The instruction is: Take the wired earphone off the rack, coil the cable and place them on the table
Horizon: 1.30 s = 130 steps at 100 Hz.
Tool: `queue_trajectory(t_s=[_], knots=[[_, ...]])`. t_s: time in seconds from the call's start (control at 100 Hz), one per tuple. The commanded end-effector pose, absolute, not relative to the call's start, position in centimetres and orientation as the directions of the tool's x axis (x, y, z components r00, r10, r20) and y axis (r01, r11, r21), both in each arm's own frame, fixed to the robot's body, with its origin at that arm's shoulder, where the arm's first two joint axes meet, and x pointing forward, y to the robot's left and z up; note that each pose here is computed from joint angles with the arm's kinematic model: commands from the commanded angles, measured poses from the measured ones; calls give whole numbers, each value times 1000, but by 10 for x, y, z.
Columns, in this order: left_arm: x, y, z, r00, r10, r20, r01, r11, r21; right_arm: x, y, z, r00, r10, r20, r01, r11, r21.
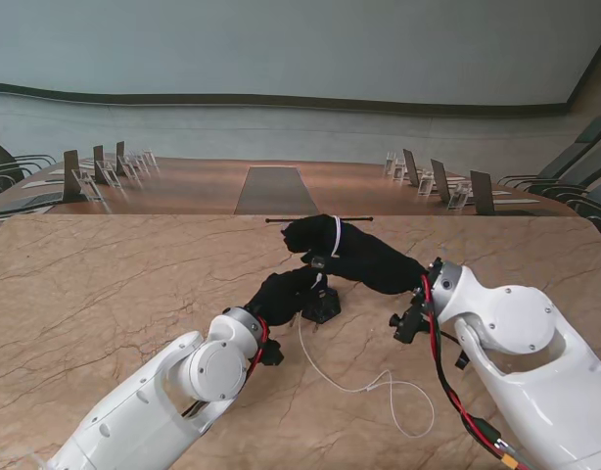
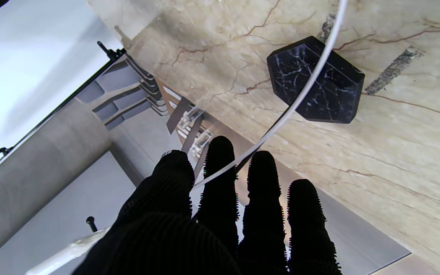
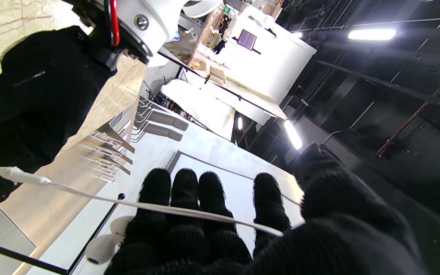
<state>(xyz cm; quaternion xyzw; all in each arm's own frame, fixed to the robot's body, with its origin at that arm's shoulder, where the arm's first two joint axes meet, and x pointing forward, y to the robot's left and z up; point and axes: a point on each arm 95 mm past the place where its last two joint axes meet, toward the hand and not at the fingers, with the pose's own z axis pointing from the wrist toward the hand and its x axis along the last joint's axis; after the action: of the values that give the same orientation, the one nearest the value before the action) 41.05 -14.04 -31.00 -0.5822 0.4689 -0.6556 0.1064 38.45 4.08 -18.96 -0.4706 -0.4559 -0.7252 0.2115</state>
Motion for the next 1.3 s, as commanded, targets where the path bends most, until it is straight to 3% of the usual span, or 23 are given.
queue_trajectory(t_s=[0.0,0.66,1.29], knots=[[413,-143,-311,-291,-686,667,-406,-543,-735,379,42,-190,-472,114,874,739,-490,462],[434,-142,-300,-306,-681,665,-358,-564,-744,359,32,-203,-435,104,894,767,-477,429],[443,-135,-283,-326,-687,649,-324,-563,-760,347,20,-236,-337,202,920,792,-468,393]])
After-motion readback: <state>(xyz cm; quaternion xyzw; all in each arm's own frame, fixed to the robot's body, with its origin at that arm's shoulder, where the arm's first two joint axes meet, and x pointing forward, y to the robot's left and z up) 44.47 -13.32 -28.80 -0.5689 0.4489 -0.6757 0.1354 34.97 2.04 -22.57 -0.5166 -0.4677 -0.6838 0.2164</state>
